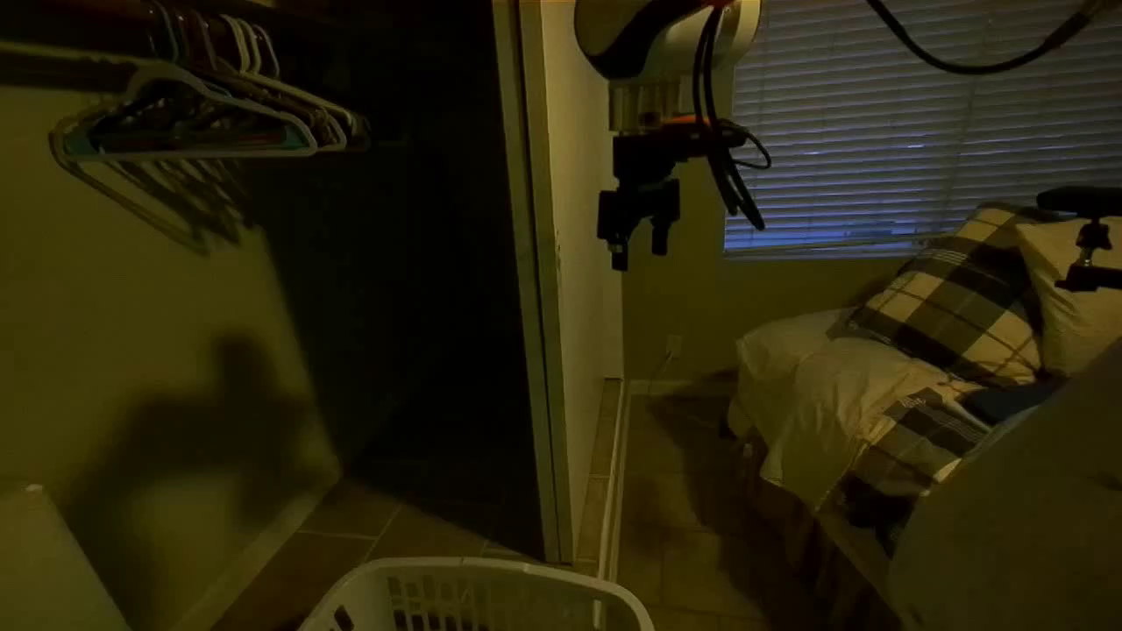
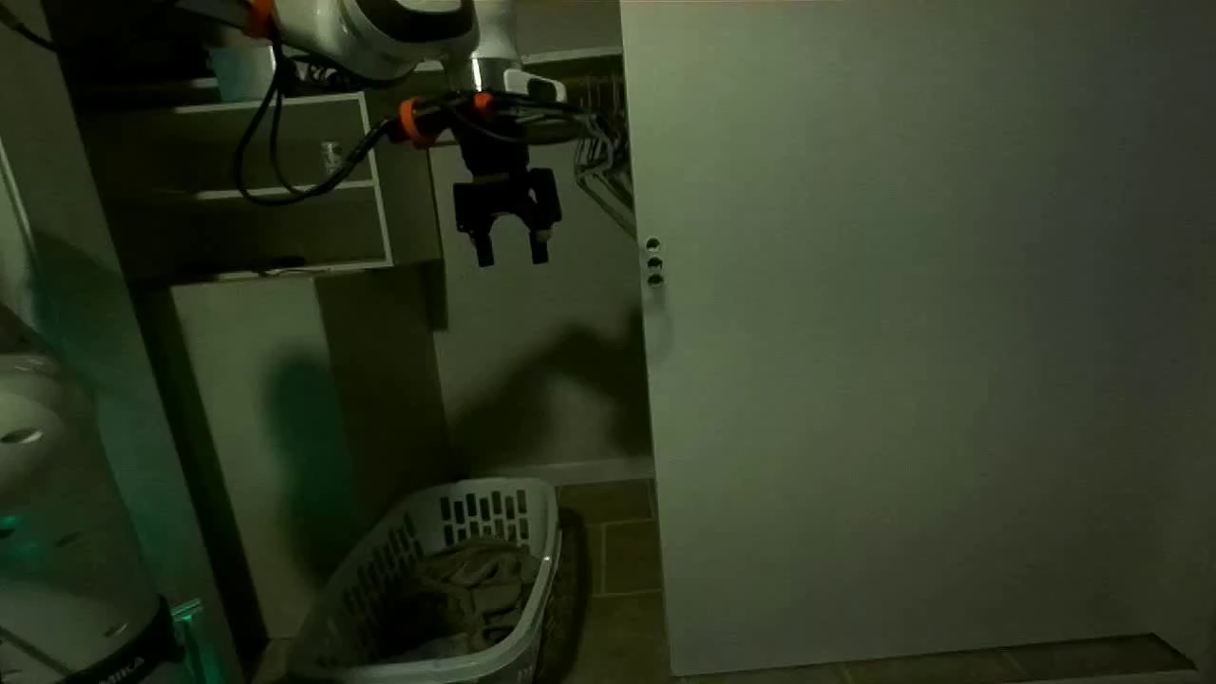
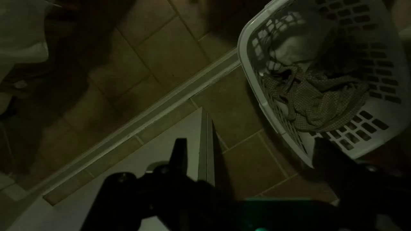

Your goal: Move the cup to the top of the shelf

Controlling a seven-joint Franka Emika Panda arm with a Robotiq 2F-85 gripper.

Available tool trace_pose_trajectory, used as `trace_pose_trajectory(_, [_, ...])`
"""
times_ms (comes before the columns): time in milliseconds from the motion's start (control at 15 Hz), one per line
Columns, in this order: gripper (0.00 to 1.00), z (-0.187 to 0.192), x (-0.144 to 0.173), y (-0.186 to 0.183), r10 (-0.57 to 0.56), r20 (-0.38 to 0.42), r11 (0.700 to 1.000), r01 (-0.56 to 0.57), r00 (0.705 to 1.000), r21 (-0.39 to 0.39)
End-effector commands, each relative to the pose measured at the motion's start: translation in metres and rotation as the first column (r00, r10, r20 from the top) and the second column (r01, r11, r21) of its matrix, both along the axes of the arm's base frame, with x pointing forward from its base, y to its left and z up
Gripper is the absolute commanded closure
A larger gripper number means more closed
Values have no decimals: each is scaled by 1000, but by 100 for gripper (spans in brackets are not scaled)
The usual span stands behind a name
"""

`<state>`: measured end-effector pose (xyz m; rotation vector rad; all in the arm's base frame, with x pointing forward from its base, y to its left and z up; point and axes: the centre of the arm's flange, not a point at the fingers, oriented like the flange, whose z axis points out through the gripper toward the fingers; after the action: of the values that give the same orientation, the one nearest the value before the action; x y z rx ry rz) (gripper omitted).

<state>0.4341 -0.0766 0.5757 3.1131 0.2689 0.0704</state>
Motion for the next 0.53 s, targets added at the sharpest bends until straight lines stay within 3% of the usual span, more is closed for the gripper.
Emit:
trace_pose_trajectory(0, [0,0,0,0,0,0,1000,0,1000,0])
trace_pose_trajectory(133, [0,0,0,0,0,0,1000,0,1000,0])
trace_pose_trajectory(267, [0,10,-4,24,97,20,995,-97,995,-15])
trace_pose_trajectory(467, [0,31,-18,73,273,37,961,-270,961,-55])
